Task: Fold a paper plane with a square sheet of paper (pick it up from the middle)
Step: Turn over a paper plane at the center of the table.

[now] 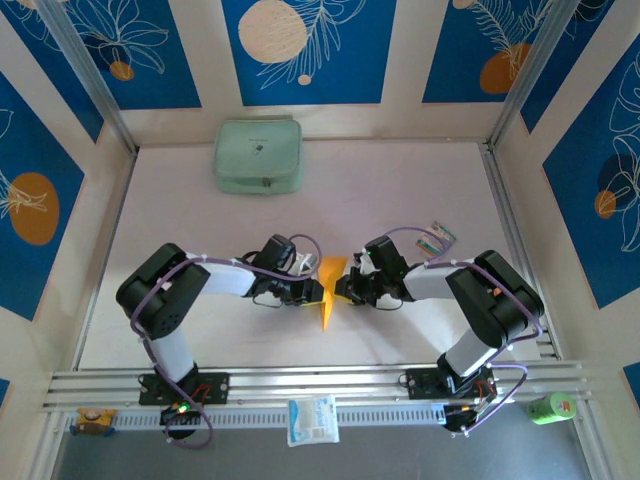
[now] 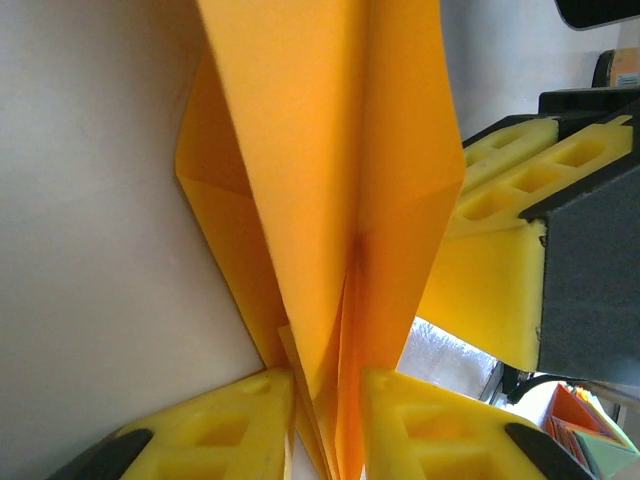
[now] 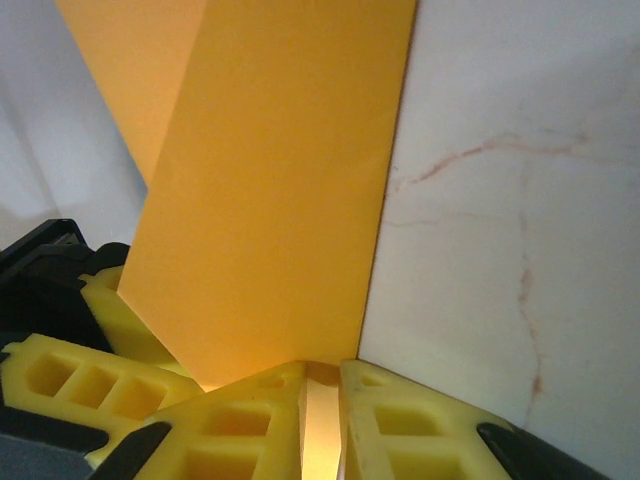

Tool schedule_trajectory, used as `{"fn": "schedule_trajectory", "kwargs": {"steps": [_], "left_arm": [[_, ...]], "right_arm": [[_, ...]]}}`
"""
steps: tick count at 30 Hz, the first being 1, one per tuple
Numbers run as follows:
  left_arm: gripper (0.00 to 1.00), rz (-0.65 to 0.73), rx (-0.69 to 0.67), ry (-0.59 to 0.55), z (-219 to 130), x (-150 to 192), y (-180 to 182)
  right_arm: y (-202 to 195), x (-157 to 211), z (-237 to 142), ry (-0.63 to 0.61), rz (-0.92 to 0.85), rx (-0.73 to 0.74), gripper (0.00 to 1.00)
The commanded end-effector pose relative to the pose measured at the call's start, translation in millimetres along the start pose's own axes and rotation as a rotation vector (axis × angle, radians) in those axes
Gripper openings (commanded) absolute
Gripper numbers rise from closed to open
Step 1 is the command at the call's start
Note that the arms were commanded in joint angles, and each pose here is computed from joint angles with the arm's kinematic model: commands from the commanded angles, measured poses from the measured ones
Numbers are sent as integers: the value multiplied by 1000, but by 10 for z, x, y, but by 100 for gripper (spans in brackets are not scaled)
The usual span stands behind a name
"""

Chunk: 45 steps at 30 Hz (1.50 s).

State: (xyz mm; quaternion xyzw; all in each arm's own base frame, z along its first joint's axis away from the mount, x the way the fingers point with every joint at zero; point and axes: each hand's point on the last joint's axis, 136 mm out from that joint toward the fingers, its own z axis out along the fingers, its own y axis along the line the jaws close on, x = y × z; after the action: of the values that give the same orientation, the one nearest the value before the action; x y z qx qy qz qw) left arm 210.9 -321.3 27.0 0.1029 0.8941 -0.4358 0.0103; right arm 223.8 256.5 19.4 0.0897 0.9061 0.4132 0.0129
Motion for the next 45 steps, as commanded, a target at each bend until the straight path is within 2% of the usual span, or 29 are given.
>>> {"fn": "schedule_trajectory", "kwargs": {"steps": [1, 12, 21, 30, 36, 42, 45], "left_arm": [[25, -5, -48, 7, 10, 32, 81], [22, -11, -78, 9, -46, 82, 105], [24, -22, -5, 38, 45, 79, 22], [8, 18, -10, -24, -60, -21, -79], [0, 86, -136, -107, -290, -100, -62], [0, 143, -224, -130, -415, -117, -53], [0, 149, -261, -117, -418, -101, -24]], "right_arm": [[-74, 51, 6, 19, 23, 3, 17], [-85, 55, 7, 18, 24, 4, 17], [-47, 43, 11, 20, 19, -8, 17], [21, 26, -48, 5, 13, -21, 17], [142, -18, -229, -46, -13, 11, 25], [422, -33, -343, -75, -65, -29, 38], [571, -29, -342, -73, -96, -46, 40]]}}
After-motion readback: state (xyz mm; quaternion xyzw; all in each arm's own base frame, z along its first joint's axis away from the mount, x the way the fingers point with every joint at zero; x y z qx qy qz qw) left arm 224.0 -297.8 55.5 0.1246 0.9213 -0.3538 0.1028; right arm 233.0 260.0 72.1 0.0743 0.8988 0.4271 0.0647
